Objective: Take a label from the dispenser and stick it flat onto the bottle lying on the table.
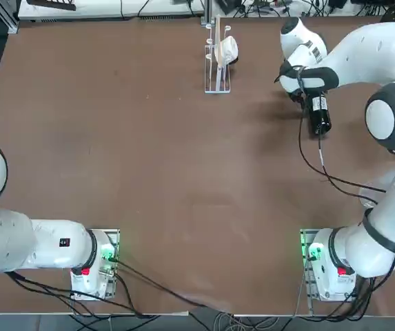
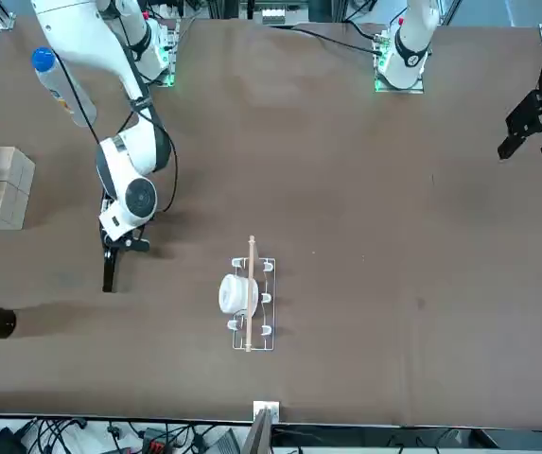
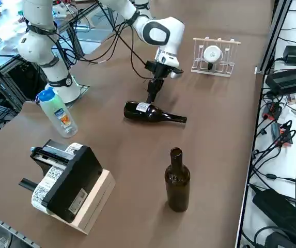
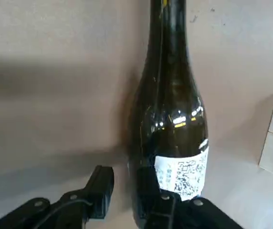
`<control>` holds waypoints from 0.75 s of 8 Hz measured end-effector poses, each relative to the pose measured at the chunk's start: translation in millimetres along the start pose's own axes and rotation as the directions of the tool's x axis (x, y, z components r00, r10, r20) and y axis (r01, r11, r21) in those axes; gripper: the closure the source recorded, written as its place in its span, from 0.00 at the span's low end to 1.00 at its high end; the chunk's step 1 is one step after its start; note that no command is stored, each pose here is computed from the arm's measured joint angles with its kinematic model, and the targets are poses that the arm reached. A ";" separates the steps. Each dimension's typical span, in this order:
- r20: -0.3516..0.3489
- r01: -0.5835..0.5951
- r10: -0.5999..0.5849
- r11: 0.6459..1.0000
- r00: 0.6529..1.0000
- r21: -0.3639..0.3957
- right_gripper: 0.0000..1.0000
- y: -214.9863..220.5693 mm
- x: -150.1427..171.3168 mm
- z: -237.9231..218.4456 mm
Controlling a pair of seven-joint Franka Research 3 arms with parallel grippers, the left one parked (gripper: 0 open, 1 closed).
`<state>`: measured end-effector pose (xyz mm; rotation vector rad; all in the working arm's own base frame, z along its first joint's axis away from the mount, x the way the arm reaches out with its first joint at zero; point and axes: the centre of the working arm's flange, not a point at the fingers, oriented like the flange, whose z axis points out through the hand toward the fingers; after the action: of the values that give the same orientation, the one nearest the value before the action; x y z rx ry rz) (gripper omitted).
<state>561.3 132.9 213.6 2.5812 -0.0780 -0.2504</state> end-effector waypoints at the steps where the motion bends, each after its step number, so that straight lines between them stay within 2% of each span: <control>1: 0.000 0.001 -0.001 1.000 1.000 0.002 0.67 -2.1 0.4 2.5; 6: -0.030 -0.017 0.018 1.000 0.999 0.024 0.67 -0.7 11.7 -13.4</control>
<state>575.4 139.1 222.6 2.6056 -0.0934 -0.2049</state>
